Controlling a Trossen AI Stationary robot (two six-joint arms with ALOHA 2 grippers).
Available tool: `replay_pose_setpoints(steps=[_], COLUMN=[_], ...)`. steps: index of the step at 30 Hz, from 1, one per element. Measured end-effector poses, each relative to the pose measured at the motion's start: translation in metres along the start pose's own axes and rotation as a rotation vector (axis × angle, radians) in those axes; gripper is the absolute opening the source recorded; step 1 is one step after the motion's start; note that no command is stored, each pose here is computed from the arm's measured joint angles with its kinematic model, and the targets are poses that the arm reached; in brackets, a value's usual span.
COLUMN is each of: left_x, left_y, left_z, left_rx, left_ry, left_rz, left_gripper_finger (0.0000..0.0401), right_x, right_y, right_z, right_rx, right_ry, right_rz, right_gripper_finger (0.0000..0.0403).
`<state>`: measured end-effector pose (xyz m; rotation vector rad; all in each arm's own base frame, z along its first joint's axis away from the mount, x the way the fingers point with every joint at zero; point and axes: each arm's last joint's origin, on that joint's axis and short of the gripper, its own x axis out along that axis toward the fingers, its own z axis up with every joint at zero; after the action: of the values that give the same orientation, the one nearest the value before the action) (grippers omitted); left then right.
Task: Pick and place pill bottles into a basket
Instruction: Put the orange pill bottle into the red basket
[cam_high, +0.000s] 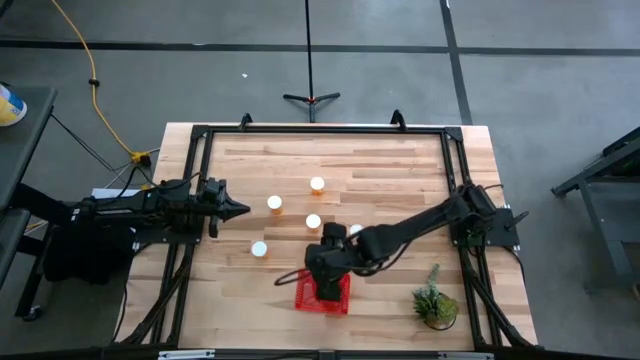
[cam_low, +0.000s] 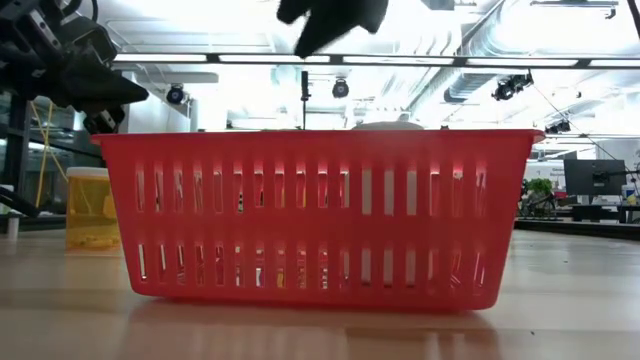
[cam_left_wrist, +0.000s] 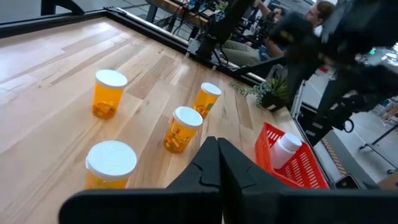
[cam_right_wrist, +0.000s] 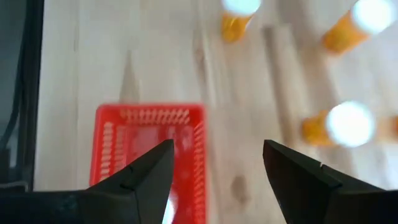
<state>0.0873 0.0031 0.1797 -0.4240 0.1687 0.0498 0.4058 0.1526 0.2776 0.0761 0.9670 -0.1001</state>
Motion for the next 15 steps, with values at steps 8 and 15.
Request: replay_pose_setpoints(steps=[8, 15], left_x=[0.0, 0.0], left_y=[0.0, 0.0], left_z=[0.0, 0.0], left_rx=[-0.012, -0.017], left_ry=[-0.005, -0.005], left_rz=[0.011, 0.011], left_gripper_finger=[0.0087, 0.0105], right_x=[-0.058, -0.108], right_y=[-0.036, -0.075], right_z=[0.024, 0.023], right_rx=[0.065, 0.108], right_ry=[-0.14, -0.16], right_rz=[-0.011, -0.079], right_gripper_finger=[0.0236, 0.0236])
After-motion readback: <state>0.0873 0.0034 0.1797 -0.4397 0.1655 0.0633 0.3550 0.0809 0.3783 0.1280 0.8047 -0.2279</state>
